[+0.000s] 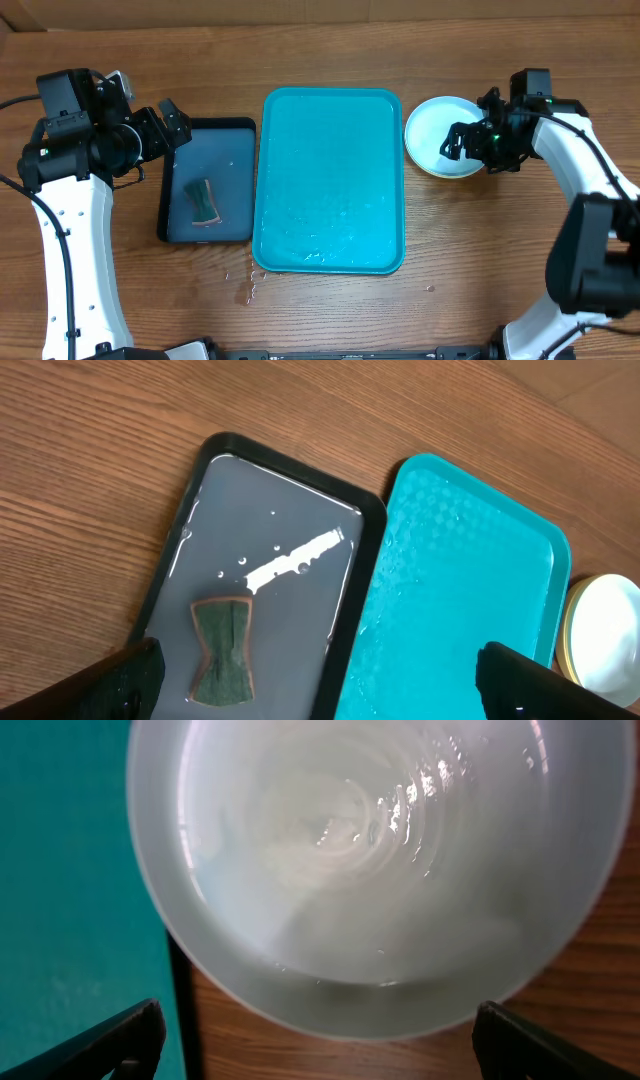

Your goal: Clean dirty plates on tray and stack at the side

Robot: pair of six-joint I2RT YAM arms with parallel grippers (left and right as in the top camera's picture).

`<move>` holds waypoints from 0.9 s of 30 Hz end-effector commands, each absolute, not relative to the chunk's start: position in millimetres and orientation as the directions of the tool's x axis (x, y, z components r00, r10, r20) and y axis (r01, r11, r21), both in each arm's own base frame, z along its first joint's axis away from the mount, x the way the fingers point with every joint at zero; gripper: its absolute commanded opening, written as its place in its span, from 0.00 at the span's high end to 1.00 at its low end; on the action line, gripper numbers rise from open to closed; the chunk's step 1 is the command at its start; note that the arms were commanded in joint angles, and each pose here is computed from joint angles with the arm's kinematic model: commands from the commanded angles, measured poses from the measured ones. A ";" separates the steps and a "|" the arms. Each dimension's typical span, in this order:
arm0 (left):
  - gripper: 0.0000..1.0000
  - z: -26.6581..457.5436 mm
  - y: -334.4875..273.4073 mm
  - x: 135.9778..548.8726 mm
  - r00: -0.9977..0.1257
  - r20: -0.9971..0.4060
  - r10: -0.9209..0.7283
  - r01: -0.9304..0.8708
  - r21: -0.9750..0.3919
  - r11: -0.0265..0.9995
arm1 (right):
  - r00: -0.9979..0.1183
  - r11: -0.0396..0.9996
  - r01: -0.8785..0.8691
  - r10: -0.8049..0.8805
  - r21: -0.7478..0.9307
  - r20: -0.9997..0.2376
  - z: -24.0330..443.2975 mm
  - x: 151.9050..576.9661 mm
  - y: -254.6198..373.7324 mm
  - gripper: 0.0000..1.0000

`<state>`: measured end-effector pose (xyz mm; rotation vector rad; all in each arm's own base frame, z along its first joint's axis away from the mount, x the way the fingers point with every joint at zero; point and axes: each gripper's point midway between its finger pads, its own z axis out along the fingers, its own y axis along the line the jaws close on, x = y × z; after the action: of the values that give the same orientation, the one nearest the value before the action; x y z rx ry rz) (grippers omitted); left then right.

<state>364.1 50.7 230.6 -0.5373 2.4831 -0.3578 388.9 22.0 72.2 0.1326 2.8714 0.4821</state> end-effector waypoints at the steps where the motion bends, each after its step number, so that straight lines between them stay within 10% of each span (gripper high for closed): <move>1: 0.00 239.7 49.2 364.3 -0.745 -0.488 -0.455 -0.289 -0.379 0.879 | -0.909 0.944 -0.029 0.112 0.329 -0.401 145.2 392.7 24.5 0.00; 13: 0.00 239.7 49.2 364.3 -0.745 -0.488 -0.455 -0.289 -0.379 0.879 | -0.549 0.958 -0.188 0.079 0.215 -0.832 339.7 317.1 31.3 0.00; 27: 0.00 239.7 49.3 364.3 -0.744 -0.488 -0.456 -0.289 -0.379 0.879 | -0.005 0.971 -0.236 0.031 0.031 -1.000 463.8 149.7 41.3 0.00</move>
<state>364.1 50.8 230.5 -0.5374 2.4832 -0.3573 175.8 42.4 449.1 -0.1551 1.6514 0.2443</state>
